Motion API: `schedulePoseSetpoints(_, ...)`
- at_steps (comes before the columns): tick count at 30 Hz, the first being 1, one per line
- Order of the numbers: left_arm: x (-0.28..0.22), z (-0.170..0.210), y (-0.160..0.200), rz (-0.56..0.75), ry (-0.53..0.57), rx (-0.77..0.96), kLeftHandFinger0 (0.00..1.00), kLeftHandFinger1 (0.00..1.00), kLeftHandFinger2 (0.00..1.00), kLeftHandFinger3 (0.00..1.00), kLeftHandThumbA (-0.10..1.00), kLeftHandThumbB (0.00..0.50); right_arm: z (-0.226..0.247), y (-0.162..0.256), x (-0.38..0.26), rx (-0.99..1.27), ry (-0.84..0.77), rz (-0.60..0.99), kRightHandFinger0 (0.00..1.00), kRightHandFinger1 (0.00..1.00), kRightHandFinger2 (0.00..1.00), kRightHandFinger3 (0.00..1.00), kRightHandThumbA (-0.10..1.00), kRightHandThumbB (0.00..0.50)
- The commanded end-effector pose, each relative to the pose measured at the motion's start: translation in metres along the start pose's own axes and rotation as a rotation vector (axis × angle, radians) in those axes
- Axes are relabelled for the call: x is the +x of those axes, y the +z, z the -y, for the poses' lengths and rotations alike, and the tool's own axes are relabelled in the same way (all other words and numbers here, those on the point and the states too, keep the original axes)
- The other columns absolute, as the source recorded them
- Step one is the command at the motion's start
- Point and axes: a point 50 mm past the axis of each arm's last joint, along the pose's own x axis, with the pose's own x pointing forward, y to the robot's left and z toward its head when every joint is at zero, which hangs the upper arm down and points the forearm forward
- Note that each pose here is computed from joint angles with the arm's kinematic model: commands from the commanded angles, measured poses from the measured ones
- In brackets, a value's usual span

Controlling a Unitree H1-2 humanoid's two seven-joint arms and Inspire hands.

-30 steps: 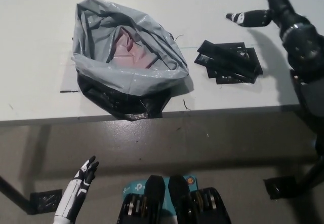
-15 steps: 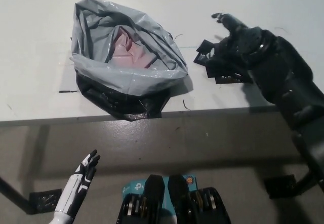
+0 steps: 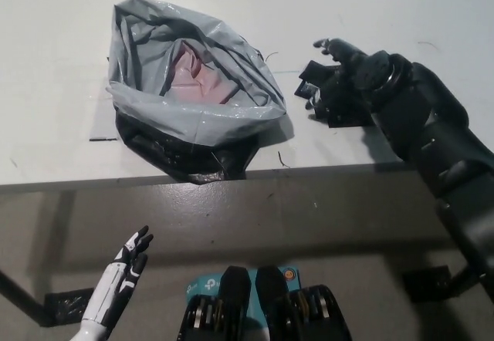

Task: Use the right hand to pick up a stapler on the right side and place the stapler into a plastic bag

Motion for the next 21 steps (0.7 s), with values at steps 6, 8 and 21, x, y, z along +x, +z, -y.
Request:
schedulePoseSetpoints(6, 0.006, -0.01, 0.011, 0.043, -0.008, 0.035, 1.0, 1.0, 1.0, 1.0, 1.0, 0.5, 0.032, -0.015, -0.004, 0.033, -0.027, -0.023, 1.0, 1.0, 1.0, 1.0, 0.9, 0.455)
schedulePoseSetpoints(8, 0.006, -0.008, 0.011, 0.039, -0.01, 0.028, 1.0, 1.0, 1.0, 1.0, 1.0, 0.5, 0.034, -0.016, -0.004, 0.02, -0.044, -0.019, 1.0, 1.0, 1.0, 1.0, 0.9, 0.442)
schedulePoseSetpoints(21, 0.01, -0.008, 0.014, 0.007, -0.016, 0.026, 1.0, 1.0, 1.0, 1.0, 0.85, 0.435, 0.007, -0.002, -0.002, 0.022, -0.292, 0.199, 0.0, 0.14, 0.32, 0.3, 0.37, 0.304)
